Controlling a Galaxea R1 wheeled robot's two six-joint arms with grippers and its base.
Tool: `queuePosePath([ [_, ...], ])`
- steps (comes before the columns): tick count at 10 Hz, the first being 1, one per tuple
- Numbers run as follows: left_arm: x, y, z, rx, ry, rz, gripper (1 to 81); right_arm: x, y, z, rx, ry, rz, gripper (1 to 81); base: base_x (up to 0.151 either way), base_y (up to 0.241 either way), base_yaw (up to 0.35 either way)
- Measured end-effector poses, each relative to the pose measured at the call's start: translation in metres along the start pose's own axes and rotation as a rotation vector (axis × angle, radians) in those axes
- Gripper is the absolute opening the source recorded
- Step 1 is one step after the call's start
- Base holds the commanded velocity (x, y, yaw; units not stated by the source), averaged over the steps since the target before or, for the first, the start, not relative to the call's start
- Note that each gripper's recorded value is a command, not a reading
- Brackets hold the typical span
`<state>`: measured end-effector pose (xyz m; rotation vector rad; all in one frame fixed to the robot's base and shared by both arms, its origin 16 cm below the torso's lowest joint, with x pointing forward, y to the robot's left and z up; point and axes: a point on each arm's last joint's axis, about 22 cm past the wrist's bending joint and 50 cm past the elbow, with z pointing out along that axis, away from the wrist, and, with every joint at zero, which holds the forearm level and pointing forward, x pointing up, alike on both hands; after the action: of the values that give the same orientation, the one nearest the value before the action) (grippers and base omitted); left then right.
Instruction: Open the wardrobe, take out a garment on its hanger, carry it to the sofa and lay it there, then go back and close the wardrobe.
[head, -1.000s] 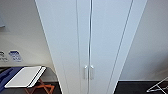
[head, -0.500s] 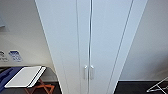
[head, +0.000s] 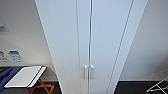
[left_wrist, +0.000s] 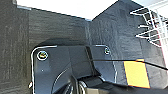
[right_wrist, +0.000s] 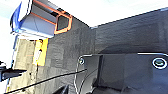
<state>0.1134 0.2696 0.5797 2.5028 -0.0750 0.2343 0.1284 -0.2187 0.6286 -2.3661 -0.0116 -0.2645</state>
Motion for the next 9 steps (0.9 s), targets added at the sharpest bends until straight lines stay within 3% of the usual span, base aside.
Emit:
queuePosePath([
  [2, 0.055, 0.009, -0.035, -0.026, 0.056, 0.087, 81.1, 0.054, -0.031, -0.025, 0.057, 0.051, -0.070, 81.1, 0.000, 0.000, 0.000],
  [5, 0.136, 0.033, -0.071, -0.061, 0.158, 0.244, 81.1, 0.161, -0.097, -0.059, 0.152, 0.172, -0.239, 81.1, 0.000, 0.000, 0.000],
  [9, 0.242, 0.053, -0.100, -0.048, 0.249, 0.388, 81.1, 0.246, -0.135, -0.096, 0.163, 0.245, -0.399, 81.1, 0.000, 0.000, 0.000],
])
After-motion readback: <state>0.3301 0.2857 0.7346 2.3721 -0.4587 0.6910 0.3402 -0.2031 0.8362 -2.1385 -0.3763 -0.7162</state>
